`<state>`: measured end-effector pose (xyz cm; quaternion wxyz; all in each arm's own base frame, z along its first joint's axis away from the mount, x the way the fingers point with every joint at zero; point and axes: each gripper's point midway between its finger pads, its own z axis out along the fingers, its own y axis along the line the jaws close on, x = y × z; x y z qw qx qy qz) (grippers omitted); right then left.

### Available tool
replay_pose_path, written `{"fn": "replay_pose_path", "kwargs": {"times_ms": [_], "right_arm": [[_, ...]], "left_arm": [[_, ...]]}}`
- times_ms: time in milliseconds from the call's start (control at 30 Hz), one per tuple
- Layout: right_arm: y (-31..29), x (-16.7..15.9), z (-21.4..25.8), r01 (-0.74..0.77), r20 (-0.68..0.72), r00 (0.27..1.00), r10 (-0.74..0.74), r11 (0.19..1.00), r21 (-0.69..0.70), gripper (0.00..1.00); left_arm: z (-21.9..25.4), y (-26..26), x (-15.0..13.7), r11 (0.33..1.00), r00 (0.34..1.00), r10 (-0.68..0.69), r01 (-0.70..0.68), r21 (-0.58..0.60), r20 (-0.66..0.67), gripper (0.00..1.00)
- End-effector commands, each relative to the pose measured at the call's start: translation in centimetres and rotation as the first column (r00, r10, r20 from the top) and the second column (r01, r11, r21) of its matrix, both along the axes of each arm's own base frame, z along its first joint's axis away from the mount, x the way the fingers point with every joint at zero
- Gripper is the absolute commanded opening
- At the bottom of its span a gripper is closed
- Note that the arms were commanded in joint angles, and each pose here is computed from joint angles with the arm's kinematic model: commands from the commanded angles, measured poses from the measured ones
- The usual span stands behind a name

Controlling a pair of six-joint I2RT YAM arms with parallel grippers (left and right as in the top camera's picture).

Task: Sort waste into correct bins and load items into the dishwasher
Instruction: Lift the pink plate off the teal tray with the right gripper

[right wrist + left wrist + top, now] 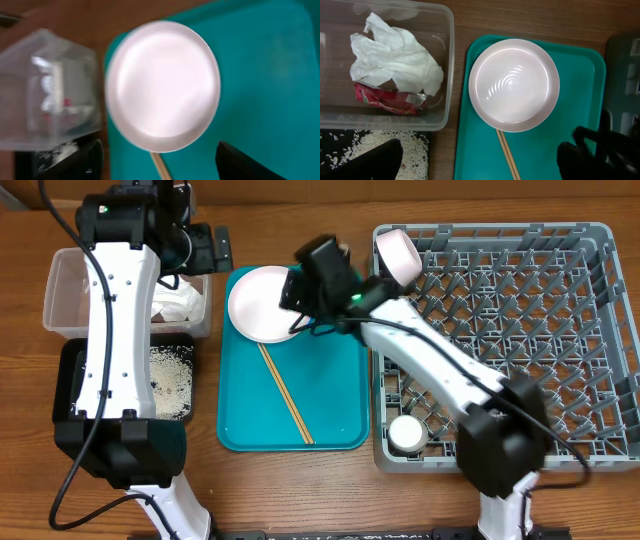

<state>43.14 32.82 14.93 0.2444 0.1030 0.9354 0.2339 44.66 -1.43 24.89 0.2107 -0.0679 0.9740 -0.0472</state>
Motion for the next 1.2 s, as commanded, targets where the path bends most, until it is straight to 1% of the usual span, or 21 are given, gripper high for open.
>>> {"fn": "replay_pose_path", "kwargs": {"times_ms": [0, 200, 300, 400, 467, 633, 667, 700, 733, 900, 1000, 1100, 1167], "right_arm": [[-0.6, 0.8, -4.8, 0.141, -0.071, 0.987, -0.143, 0.989, -0.033, 0.72], [-0.3, 0.6, -9.4, 0.144, -0.131, 0.979, -0.154, 0.986, -0.078, 0.61], [-0.5, 0.5, -11.5, 0.15, -0.156, 0.974, -0.165, 0.983, -0.103, 0.53], [-0.6, 0.2, -13.2, 0.165, -0.184, 0.965, -0.185, 0.979, -0.118, 0.42], [-0.7, 0.2, -13.9, 0.164, -0.191, 0.964, -0.186, 0.978, -0.126, 0.38], [-0.7, 0.2, -14.3, 0.164, -0.193, 0.963, -0.187, 0.978, -0.13, 0.22], [-0.7, 0.2, -14.3, 0.164, -0.193, 0.963, -0.187, 0.978, -0.13, 0.18], [-0.7, 0.2, -14.3, 0.163, -0.194, 0.963, -0.187, 0.978, -0.131, 0.09], [-0.7, 0.2, -14.3, 0.162, -0.194, 0.963, -0.186, 0.978, -0.131, 0.04], [-0.9, 0.1, -14.4, 0.13, -0.189, 0.969, -0.158, 0.98, -0.151, 0.04], [-1.3, 0.3, -14.4, 0.138, -0.184, 0.969, -0.167, 0.978, -0.158, 0.04], [-1.9, 1.1, -14.0, 0.151, -0.176, 0.968, -0.177, 0.977, -0.153, 0.04], [-2.3, 1.9, -12.9, 0.135, -0.151, 0.976, -0.157, 0.979, -0.15, 0.04]], "left_arm": [[0.7, 0.1, 0.5, 1.0, 0.999, 0.004, -0.004, -0.011, 0.032, 1.0], [0.7, 0.1, 0.5, 1.0, 1.0, 0.004, -0.004, -0.012, 0.031, 1.0], [0.7, 0.1, 0.5, 1.0, 1.0, 0.004, -0.004, -0.012, 0.031, 1.0], [0.7, 0.1, 0.5, 1.0, 1.0, 0.004, -0.004, -0.012, 0.031, 1.0], [0.7, 0.1, 0.5, 1.0, 1.0, 0.004, -0.004, -0.012, 0.031, 1.0], [0.7, 0.1, 0.5, 1.0, 1.0, 0.004, -0.004, -0.012, 0.031, 1.0], [0.7, 0.1, 0.5, 1.0, 1.0, 0.004, -0.004, -0.012, 0.031, 1.0], [0.7, 0.1, 0.5, 1.0, 0.999, 0.004, -0.004, -0.011, 0.031, 1.0], [0.7, 0.1, 0.5, 1.0, 1.0, 0.004, -0.004, -0.012, 0.031, 1.0], [0.7, 0.1, 0.5, 1.0, 1.0, 0.004, -0.004, -0.012, 0.031, 1.0], [0.7, 0.1, 0.5, 1.0, 1.0, 0.004, -0.004, -0.012, 0.031, 1.0], [0.7, 0.1, 0.5, 1.0, 1.0, 0.004, -0.004, -0.012, 0.031, 1.0], [0.7, 0.1, 0.5, 1.0, 1.0, 0.004, -0.004, -0.012, 0.031, 1.0]]}}
